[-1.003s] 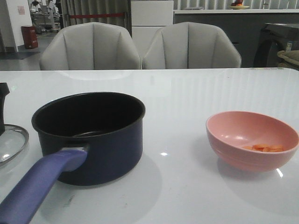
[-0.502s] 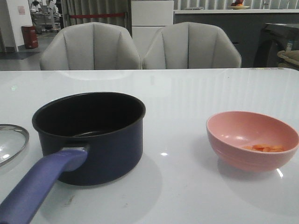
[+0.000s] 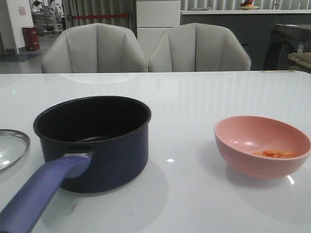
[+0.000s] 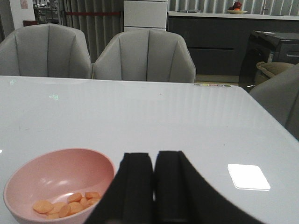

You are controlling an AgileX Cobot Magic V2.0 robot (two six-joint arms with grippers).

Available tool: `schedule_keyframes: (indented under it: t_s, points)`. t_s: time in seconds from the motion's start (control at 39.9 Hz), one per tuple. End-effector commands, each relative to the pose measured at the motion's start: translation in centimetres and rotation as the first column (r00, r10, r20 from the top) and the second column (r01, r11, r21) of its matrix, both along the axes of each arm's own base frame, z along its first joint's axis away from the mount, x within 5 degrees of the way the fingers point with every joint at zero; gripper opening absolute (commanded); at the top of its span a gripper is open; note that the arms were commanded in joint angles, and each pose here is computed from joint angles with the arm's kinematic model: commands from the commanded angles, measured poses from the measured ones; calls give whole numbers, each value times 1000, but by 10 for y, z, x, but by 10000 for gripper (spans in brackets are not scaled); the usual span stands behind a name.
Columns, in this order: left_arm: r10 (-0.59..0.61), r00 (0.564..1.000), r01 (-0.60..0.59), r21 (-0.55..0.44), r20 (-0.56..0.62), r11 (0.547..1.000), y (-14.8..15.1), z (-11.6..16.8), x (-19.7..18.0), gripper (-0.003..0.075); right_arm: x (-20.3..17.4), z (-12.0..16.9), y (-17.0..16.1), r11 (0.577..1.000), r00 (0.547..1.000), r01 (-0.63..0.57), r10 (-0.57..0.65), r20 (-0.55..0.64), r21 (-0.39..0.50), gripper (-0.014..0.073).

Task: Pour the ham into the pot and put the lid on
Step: 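Set the glass lid on the table beside the saucepan, release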

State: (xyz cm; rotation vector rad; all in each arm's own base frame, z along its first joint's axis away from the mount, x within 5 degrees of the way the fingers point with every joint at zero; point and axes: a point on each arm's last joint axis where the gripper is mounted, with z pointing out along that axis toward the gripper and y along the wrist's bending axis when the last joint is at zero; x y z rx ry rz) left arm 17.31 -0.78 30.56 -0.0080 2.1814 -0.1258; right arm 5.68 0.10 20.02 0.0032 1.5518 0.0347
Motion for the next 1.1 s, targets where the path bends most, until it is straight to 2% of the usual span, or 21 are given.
schedule_keyframes:
  t_s: [0.0, 0.18, 0.3, 0.48, 0.6, 0.65, 0.98, 1.08]
  points:
    - [-40, 978, 37, 22, 204, 999, -6, 21, -22, 594, -2, 5, 0, 1000, 996, 1, 1, 92, -15, 149]
    - [-110, 936, 102, 42, 334, 994, -11, 19, -62, 594, -2, 5, 0, 1000, 996, 1, 1, 92, -15, 149]
    - [-136, 891, 131, 41, 433, 991, -11, 12, -86, 594, -2, 5, 0, 1000, 996, 1, 1, 91, -15, 149]
    - [-162, 802, 162, 52, 574, 985, -8, -2, -113, 594, -2, 5, 0, 1000, 996, 1, 1, 91, -15, 149]
    - [-163, 726, 162, 65, 668, 985, -7, -15, -117, 594, -2, 5, 0, 1000, 996, 1, 1, 91, -15, 149]
    - [-162, 709, 164, 64, 687, 984, -8, -19, -117, 594, -2, 5, 0, 1000, 996, 1, 1, 91, -15, 149]
    - [-181, 693, 193, 62, 698, 979, -9, -22, -116, 594, -2, 7, 0, 1000, 994, 0, 2, 114, -15, 149]
    - [-181, 694, 194, 62, 696, 979, -9, -22, -116, 594, -3, 13, 1, 1000, 985, -4, 6, 175, -11, 149]
